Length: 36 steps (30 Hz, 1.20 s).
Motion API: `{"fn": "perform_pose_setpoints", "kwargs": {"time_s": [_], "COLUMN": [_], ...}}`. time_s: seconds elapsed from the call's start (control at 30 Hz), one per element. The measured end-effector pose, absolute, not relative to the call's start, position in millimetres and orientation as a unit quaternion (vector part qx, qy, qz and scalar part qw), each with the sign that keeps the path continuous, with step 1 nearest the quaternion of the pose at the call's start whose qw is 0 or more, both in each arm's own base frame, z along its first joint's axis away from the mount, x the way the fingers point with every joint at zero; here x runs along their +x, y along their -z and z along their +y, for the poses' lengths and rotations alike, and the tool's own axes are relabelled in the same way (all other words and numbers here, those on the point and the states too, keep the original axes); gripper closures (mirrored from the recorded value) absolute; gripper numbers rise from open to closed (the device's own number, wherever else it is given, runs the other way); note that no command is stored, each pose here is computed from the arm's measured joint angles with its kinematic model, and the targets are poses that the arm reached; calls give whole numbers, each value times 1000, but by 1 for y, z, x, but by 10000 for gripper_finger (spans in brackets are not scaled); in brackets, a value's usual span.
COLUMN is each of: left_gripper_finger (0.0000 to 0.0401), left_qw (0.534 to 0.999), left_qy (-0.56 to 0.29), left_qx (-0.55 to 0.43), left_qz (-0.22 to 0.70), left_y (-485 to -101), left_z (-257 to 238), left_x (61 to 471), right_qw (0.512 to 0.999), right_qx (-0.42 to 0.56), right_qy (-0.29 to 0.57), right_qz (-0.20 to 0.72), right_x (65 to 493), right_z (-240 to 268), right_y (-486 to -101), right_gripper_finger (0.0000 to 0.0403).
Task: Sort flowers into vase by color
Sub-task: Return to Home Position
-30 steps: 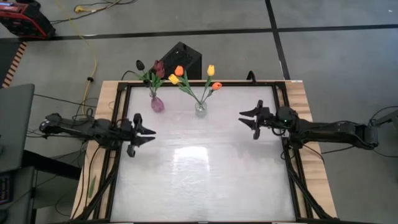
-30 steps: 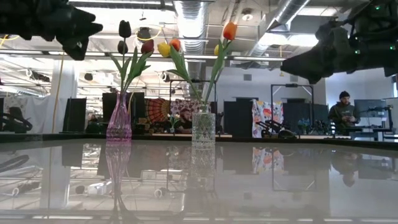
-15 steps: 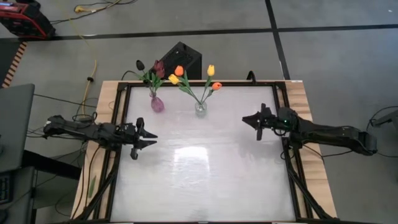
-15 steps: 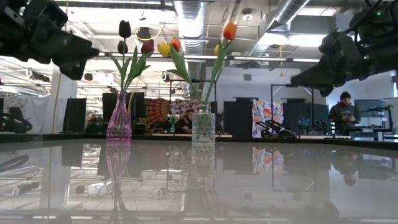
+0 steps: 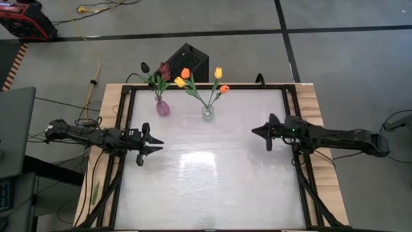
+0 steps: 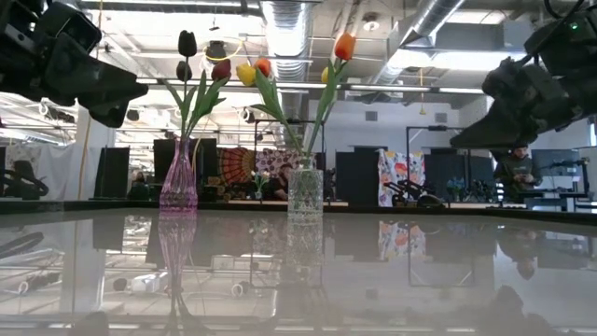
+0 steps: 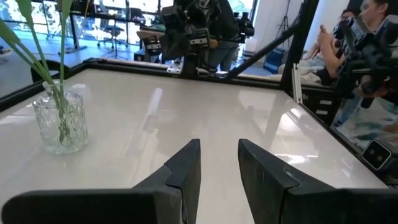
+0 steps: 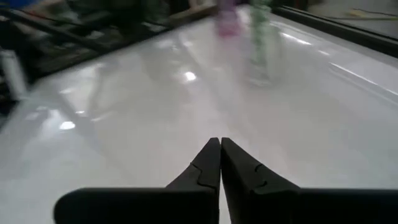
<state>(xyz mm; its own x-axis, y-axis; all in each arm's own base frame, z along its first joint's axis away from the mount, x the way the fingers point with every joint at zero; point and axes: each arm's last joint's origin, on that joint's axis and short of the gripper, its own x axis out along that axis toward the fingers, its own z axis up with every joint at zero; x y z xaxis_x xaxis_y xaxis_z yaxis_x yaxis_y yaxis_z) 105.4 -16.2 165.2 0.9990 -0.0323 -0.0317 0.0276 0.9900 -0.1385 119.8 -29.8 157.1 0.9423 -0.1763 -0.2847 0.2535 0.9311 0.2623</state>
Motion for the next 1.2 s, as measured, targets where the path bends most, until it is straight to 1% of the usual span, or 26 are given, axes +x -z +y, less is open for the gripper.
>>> {"fn": "perform_pose_setpoints", "kwargs": {"time_s": [0.1, 0.2, 0.33, 0.43, 0.53, 0.67, 0.87, 0.93, 1.0, 1.07, 1.2], "left_gripper_finger": [305, 305, 305, 305, 305, 305, 305, 305, 305, 305, 305], "left_qw": [998, 998, 997, 997, 997, 997, 997, 997, 997, 997, 997], "left_qy": [13, 1, -4, 0, 0, 0, 0, 0, 0, 0, 1], "left_qx": [-65, -63, -59, -59, -59, -59, -59, -59, -59, -59, -59], "left_qz": [17, 24, 45, 44, 44, 44, 44, 44, 44, 44, 45], "left_y": [-165, -163, -159, -160, -159, -159, -159, -159, -159, -159, -159], "left_z": [-16, -15, -15, -15, -15, -15, -15, -15, -15, -15, -15], "left_x": [105, 105, 105, 105, 105, 105, 105, 105, 105, 105, 105], "right_qw": [967, 966, 964, 960, 959, 966, 975, 980, 982, 981, 979], "right_qx": [148, 146, 145, 137, 122, 105, 89, 76, 60, 56, 54], "right_qy": [147, 157, 164, 200, 226, 218, 199, 183, 173, 180, 188], "right_qz": [147, 147, 148, 140, 120, 93, 38, 19, 38, 52, 51], "right_x": [115, 111, 105, 101, 99, 100, 103, 104, 105, 105, 105], "right_z": [-31, -31, -30, -31, -32, -32, -31, -30, -29, -28, -29], "right_y": [-153, -153, -153, -155, -158, -163, -174, -170, -159, -156, -157], "right_gripper_finger": [376, 385, 377, 371, 375, 382, 380, 380, 380, 380, 378]}}
